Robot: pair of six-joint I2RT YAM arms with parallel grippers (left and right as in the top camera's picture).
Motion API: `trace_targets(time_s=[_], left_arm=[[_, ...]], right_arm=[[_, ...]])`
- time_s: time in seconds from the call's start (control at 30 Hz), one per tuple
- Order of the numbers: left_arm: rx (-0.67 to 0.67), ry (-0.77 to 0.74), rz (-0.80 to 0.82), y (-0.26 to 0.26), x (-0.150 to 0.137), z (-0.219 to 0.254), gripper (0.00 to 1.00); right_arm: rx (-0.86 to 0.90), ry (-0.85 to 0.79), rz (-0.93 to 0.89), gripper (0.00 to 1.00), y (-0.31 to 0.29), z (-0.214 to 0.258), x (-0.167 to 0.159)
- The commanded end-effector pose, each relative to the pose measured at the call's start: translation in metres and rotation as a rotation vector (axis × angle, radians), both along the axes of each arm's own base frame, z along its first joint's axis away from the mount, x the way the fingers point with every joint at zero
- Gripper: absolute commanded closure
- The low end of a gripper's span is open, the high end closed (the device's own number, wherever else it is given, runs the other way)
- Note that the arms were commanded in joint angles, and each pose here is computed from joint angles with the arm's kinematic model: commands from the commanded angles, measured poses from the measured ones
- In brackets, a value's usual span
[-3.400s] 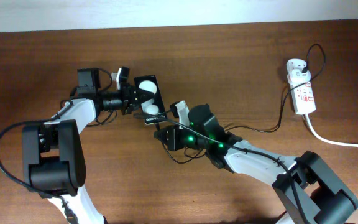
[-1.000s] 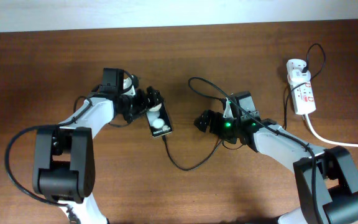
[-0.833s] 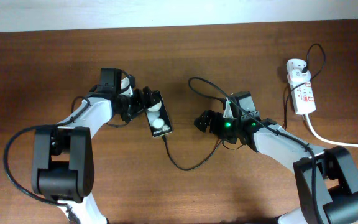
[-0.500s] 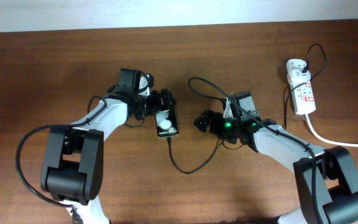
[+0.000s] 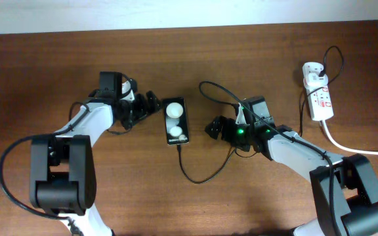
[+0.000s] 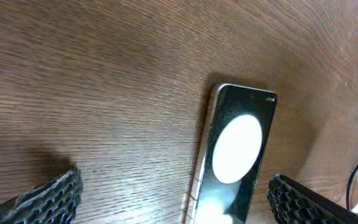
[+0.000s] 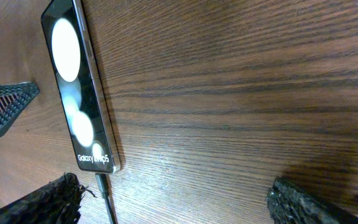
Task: Plug charger to phone and switch on socket
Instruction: 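Lower the phone onto the table with the left gripper and release, then move the right gripper over to the white power strip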
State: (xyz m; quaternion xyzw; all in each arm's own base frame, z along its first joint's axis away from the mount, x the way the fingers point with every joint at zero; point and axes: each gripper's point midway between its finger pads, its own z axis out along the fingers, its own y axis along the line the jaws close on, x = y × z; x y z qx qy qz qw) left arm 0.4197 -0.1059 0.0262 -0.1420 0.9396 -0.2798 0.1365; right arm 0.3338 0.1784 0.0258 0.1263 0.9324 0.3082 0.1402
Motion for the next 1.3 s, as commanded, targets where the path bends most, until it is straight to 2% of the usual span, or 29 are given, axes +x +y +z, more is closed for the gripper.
trace_targets(time_s=[0.0, 0.23, 0.27, 0.37, 0.47, 0.53, 0.67, 0.83, 0.9, 1.0, 1.13, 1.27], left_arm=[[0.017, -0.019, -0.006, 0.002, -0.002, 0.006, 0.01], [0.017, -0.019, -0.006, 0.002, -0.002, 0.006, 0.01], [0.017, -0.019, -0.006, 0.002, -0.002, 0.006, 0.01], [0.017, -0.019, -0.006, 0.002, -0.002, 0.006, 0.01], [0.017, -0.019, -0.006, 0.002, -0.002, 0.006, 0.01], [0.017, -0.019, -0.006, 0.002, -0.002, 0.006, 0.01], [0.017, -0.019, -0.006, 0.002, -0.002, 0.006, 0.01], [0.017, -0.019, -0.006, 0.002, -0.002, 0.006, 0.01], [0.017, -0.019, -0.006, 0.002, -0.002, 0.006, 0.01], [0.017, -0.019, -0.006, 0.002, -0.002, 0.006, 0.01], [0.017, -0.019, -0.006, 0.002, -0.002, 0.006, 0.01], [0.017, -0.019, -0.006, 0.002, -0.002, 0.006, 0.01]], right_arm=[[-0.027, 0.016, -0.01, 0.01, -0.006, -0.007, -0.003], [-0.003, 0.014, 0.0, 0.01, -0.003, -0.004, -0.003], [0.065, 0.023, 0.044, 0.2, 0.008, 0.005, -0.007], [0.113, -0.078, 0.117, 0.23, 0.018, 0.041, -0.002], [0.125, -0.186, 0.157, 0.21, 0.017, 0.094, -0.009], [0.049, -0.197, 0.133, 0.12, 0.003, 0.103, -0.017], [-0.04, -0.139, 0.081, 0.08, -0.035, 0.114, -0.03], [-0.157, -0.123, 0.066, 0.01, -0.079, 0.156, -0.028], [-0.25, -0.113, 0.006, 0.01, -0.101, 0.168, -0.026], [-0.49, -0.049, -0.109, 0.01, -0.15, 0.182, -0.033], [-0.647, -0.047, -0.268, 0.01, -0.205, 0.189, -0.013], [-0.659, 0.03, -0.277, 0.01, -0.216, 0.165, -0.006]])
